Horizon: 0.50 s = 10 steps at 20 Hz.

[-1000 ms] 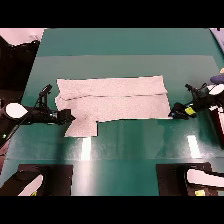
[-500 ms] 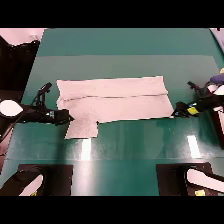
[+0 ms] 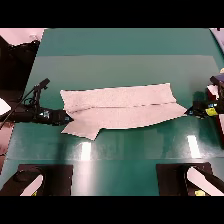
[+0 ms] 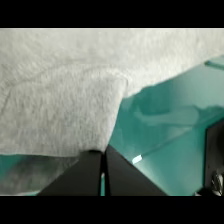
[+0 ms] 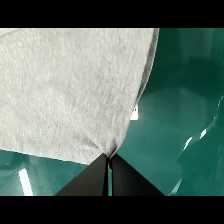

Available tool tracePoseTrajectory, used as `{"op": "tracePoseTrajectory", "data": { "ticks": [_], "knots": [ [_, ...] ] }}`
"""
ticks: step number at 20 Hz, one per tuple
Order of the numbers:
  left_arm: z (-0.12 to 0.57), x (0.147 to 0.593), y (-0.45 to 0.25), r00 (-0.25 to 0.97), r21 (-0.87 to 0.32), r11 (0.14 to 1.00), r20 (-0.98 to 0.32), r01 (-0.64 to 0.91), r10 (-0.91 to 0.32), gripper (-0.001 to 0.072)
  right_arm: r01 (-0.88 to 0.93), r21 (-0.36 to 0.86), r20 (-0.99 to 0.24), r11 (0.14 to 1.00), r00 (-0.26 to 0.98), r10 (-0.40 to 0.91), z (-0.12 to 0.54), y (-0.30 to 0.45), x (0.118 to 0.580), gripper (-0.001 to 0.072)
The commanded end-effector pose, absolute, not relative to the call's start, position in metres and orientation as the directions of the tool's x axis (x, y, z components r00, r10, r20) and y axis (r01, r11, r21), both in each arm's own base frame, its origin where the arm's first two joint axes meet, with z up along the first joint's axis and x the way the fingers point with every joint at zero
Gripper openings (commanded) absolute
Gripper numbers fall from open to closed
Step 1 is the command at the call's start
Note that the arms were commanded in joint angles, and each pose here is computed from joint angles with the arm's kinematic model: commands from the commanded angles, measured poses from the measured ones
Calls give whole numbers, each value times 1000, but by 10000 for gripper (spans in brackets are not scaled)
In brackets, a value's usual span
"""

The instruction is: Fold the shirts.

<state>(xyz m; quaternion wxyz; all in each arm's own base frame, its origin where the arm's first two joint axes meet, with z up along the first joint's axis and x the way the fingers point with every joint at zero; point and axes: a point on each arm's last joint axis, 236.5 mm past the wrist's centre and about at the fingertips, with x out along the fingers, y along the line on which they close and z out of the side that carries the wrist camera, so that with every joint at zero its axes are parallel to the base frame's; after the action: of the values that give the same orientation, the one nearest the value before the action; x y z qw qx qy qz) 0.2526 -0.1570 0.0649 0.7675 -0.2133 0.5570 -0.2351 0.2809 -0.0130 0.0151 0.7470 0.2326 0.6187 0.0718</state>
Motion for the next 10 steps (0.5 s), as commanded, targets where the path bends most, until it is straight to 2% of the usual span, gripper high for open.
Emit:
{"op": "tracePoseTrajectory", "data": {
  "ticks": [1,5,10],
  "knots": [
    [74,295,-138,453,-523,842,-724,132,-521,19,167,415,-881,894,319,349,22,-12,305,9],
    [93,344,-112,652,-446,887,-638,122,-410,19,113,391,-850,913,425,311,41,-7,354,9],
    [100,375,-92,749,-376,921,-580,102,-320,19,43,392,-852,919,394,345,32,14,407,10]
  ]
}}
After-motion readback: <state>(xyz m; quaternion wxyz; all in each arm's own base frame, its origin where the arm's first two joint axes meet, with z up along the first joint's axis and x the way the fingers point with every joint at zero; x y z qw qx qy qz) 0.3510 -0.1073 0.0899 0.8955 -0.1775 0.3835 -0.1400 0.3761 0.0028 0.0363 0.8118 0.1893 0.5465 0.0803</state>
